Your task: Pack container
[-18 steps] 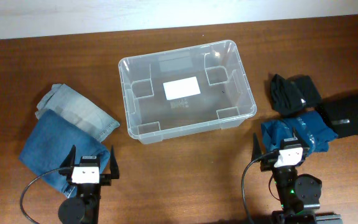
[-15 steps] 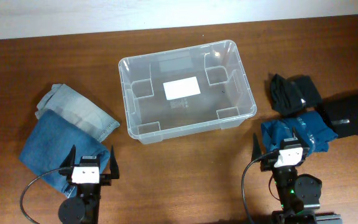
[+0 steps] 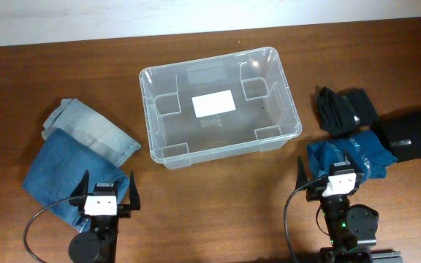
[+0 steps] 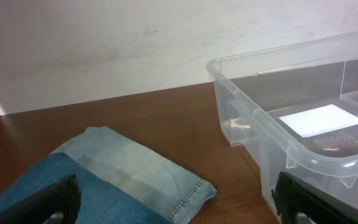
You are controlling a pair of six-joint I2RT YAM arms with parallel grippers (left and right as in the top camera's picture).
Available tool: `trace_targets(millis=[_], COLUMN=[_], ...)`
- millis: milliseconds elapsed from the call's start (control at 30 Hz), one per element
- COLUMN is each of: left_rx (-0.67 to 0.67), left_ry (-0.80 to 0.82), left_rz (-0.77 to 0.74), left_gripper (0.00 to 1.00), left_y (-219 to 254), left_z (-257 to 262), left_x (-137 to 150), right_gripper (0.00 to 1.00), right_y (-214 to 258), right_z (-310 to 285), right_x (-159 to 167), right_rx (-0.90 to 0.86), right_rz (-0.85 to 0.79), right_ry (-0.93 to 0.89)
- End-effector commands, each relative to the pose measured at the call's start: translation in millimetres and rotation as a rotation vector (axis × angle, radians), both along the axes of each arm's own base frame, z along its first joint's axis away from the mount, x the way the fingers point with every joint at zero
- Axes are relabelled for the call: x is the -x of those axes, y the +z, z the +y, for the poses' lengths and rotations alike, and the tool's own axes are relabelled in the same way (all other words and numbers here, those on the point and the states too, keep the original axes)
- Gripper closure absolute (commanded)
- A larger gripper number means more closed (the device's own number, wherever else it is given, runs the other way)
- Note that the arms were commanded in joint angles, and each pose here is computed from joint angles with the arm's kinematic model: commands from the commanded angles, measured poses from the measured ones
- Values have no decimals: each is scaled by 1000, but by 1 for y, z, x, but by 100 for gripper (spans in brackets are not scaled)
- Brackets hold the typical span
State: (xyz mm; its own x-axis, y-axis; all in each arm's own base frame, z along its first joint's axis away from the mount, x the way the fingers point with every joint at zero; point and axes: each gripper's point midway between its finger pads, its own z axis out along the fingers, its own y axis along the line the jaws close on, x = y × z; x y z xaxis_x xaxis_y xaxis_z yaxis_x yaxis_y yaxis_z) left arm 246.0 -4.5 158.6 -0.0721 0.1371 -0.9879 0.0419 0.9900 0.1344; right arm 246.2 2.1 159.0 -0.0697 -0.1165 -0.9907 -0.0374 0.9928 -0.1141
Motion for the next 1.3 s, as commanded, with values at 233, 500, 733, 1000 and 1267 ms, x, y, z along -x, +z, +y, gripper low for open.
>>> trace_targets(millis=[233,500,733,1000,1267], left_rx=[-17,-17,-17,-17,117], left_ry=[1,1,1,2,17], left_rz=[-1,-1,-1,-1,-45], left_gripper=[1,0,1,1,1], left_y=[-1,-2,-2,-2,15], left_z=[0,0,0,0,2], left_x=[0,0,0,0,1], right_gripper=[2,2,2,2,2], right_y=[-2,-2,-2,0,10], right_z=[-1,-1,-1,5,5], right_x=[0,0,0,0,5], right_rx=[1,1,1,-110,-269], right_rz=[0,0,-1,-5,29], right_ry=[-11,-11,-10,17,2])
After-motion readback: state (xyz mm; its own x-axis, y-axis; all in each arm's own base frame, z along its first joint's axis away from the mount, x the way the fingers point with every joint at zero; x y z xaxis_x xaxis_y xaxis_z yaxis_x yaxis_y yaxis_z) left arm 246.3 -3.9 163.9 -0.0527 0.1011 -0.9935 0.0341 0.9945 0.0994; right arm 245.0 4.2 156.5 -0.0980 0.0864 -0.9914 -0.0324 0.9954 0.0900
